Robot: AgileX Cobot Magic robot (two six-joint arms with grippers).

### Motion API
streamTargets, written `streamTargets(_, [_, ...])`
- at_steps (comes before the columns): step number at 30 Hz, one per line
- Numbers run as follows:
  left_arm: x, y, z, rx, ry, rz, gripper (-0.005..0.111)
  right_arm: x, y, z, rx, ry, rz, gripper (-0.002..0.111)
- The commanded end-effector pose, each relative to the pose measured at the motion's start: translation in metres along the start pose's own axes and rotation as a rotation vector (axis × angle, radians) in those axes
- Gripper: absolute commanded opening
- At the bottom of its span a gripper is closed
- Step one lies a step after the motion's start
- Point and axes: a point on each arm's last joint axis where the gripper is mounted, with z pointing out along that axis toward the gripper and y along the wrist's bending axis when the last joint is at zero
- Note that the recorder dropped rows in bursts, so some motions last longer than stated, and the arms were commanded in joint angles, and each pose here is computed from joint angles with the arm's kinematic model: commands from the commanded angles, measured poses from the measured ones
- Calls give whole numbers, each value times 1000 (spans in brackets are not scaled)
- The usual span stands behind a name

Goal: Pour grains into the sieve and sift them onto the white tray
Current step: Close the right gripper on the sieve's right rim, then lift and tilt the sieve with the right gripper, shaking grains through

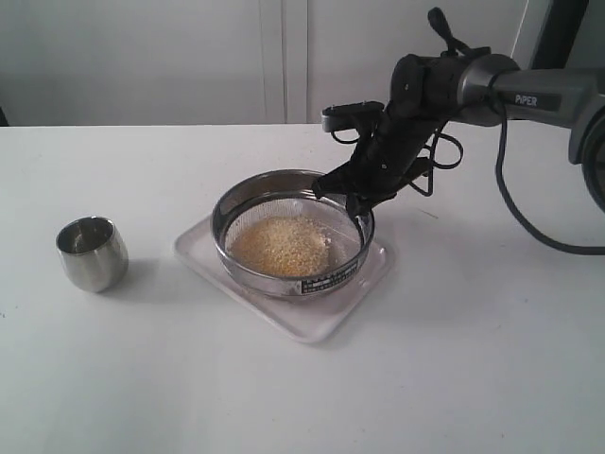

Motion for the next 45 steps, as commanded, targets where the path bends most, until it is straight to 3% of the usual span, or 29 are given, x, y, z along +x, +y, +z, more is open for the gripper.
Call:
streamTargets(1, [2, 0, 0, 4, 8, -17, 0, -11, -6, -23, -54, -54, 82, 0])
streamTargets(8, [2, 0, 0, 4, 8, -17, 0, -13, -8, -35, -97, -43, 109, 0])
streamTargets(12, [2, 0, 0, 4, 8, -17, 0, -10, -9, -35, -96, -22, 29, 0])
streamTargets(15, [2, 0, 0, 4, 8, -17, 0, -12, -8, -36, -114, -35, 112, 0])
streamTargets(18, [2, 0, 0, 4, 8, -17, 0, -12, -8, -37, -96, -43, -15, 0])
streamTargets(21, [2, 0, 0, 4, 8, -17, 0, -14, -15, -37, -77, -63, 136, 0])
streamTargets(24, [2, 0, 0, 4, 8, -17, 0, -11, -13, -38, -71, -33, -74, 0])
streamTargets(25, [2, 0, 0, 4, 8, -17, 0, -11, -13, -38, -71, -30, -74, 0])
streamTargets(27, [2, 0, 0, 4, 8, -17, 0, -12, -13, -38, -82, -35, 82, 0])
streamTargets(28, [2, 0, 0, 4, 8, -17, 0, -11, -13, -38, -87, -29, 73, 0])
streamTargets(30, [2, 0, 0, 4, 8, -17, 0, -12, -14, -40, -69, -37, -83, 0])
streamTargets(32, [2, 0, 0, 4, 8, -17, 0, -15, -15, -41, -74, -67, 96, 0])
streamTargets(33, [2, 0, 0, 4, 8, -17, 0, -15, -15, -41, -74, -66, 113, 0])
streamTargets(35, [2, 0, 0, 4, 8, -17, 0, -14, -15, -43, -55, -66, -53, 0])
streamTargets(36, [2, 0, 0, 4, 8, -17, 0, -15, -15, -44, -48, -74, -55, 0])
streamTargets(38, [2, 0, 0, 4, 8, -17, 0, -17, -14, -44, -70, -90, 101, 0])
streamTargets(39, [2, 0, 0, 4, 8, -17, 0, -16, -14, -44, -72, -85, 71, 0])
streamTargets(41, [2, 0, 0, 4, 8, -17, 0, -16, -14, -47, -52, -85, -121, 0])
streamTargets(43, [2, 0, 0, 4, 8, -17, 0, -18, -13, -48, -67, -97, 37, 0])
streamTargets(44, [2, 0, 0, 4, 8, -17, 0, -17, -13, -48, -70, -84, 20, 0])
streamTargets(45, [2, 0, 0, 4, 8, -17, 0, -15, -14, -49, -55, -75, -99, 0])
